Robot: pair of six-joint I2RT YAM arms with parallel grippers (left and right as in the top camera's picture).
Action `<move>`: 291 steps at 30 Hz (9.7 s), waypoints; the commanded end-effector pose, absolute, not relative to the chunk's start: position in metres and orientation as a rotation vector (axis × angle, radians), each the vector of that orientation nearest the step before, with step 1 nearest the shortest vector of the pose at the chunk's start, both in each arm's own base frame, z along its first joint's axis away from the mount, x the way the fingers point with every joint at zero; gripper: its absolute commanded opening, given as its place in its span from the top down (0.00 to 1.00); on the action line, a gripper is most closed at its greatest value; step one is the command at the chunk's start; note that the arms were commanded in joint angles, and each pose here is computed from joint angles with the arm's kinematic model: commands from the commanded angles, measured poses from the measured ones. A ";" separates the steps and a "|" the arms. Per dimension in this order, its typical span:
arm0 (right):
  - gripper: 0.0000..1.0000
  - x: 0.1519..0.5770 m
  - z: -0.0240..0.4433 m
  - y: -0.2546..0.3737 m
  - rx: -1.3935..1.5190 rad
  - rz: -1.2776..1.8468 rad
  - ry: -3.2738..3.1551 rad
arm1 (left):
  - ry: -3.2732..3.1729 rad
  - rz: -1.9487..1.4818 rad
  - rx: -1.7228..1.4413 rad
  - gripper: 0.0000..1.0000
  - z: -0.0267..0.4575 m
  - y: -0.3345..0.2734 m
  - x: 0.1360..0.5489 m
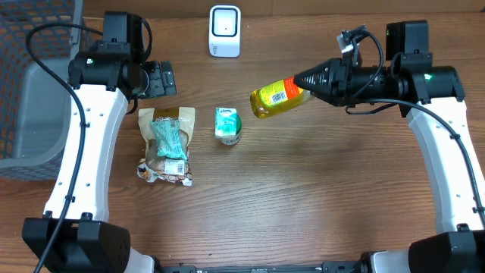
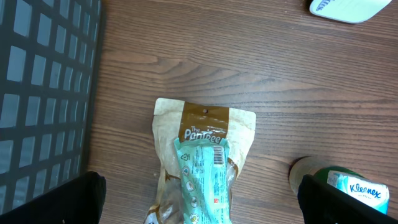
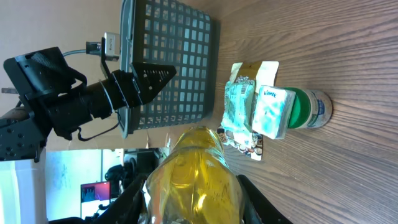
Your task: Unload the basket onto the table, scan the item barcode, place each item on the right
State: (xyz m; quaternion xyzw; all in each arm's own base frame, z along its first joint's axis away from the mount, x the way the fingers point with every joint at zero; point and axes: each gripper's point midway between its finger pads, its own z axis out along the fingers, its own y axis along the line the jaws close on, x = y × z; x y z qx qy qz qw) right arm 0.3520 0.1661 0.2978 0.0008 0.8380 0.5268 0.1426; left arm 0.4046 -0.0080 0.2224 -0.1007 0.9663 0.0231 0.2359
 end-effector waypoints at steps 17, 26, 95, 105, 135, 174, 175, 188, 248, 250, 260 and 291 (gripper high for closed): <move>0.85 0.369 0.329 0.159 0.031 1.558 2.297 | 2.627 0.078 -0.246 0.00 0.231 -0.009 0.408; 0.86 0.374 0.324 0.133 0.154 1.541 2.306 | 2.627 0.078 -0.246 0.00 0.231 -0.009 0.408; 0.93 0.355 0.232 0.166 0.084 0.625 2.667 | 2.627 0.078 -0.246 0.01 0.231 -0.009 0.408; 0.93 0.356 0.215 0.178 0.003 0.367 2.628 | 2.627 0.078 -0.246 0.00 0.231 -0.009 0.408; 0.97 0.370 0.275 0.192 -0.124 0.376 2.469 | 2.627 0.078 -0.246 0.01 0.231 -0.009 0.408; 0.96 0.558 0.275 0.271 -0.807 -0.044 1.810 | 2.627 0.078 -0.246 0.00 0.231 -0.009 0.408; 0.96 0.562 0.268 0.275 -0.858 -0.080 1.784 | 2.627 0.078 -0.246 0.00 0.231 -0.009 0.408; 0.96 0.604 0.253 0.303 -1.078 -0.502 1.422 | 2.627 0.078 -0.246 0.00 0.231 -0.009 0.408; 0.97 0.551 0.250 0.151 -0.342 -0.543 2.100 | 2.626 0.078 -0.246 0.01 0.231 -0.009 0.408; 0.97 0.539 0.239 0.130 -0.296 -0.502 2.202 | 2.627 0.078 -0.246 0.00 0.231 -0.009 0.408; 0.96 0.469 0.182 0.026 -0.086 -0.222 2.708 | 2.627 0.078 -0.246 0.01 0.231 -0.009 0.408; 0.53 0.424 0.138 -0.066 0.279 -0.049 2.910 | 2.627 0.078 -0.246 0.00 0.231 -0.009 0.408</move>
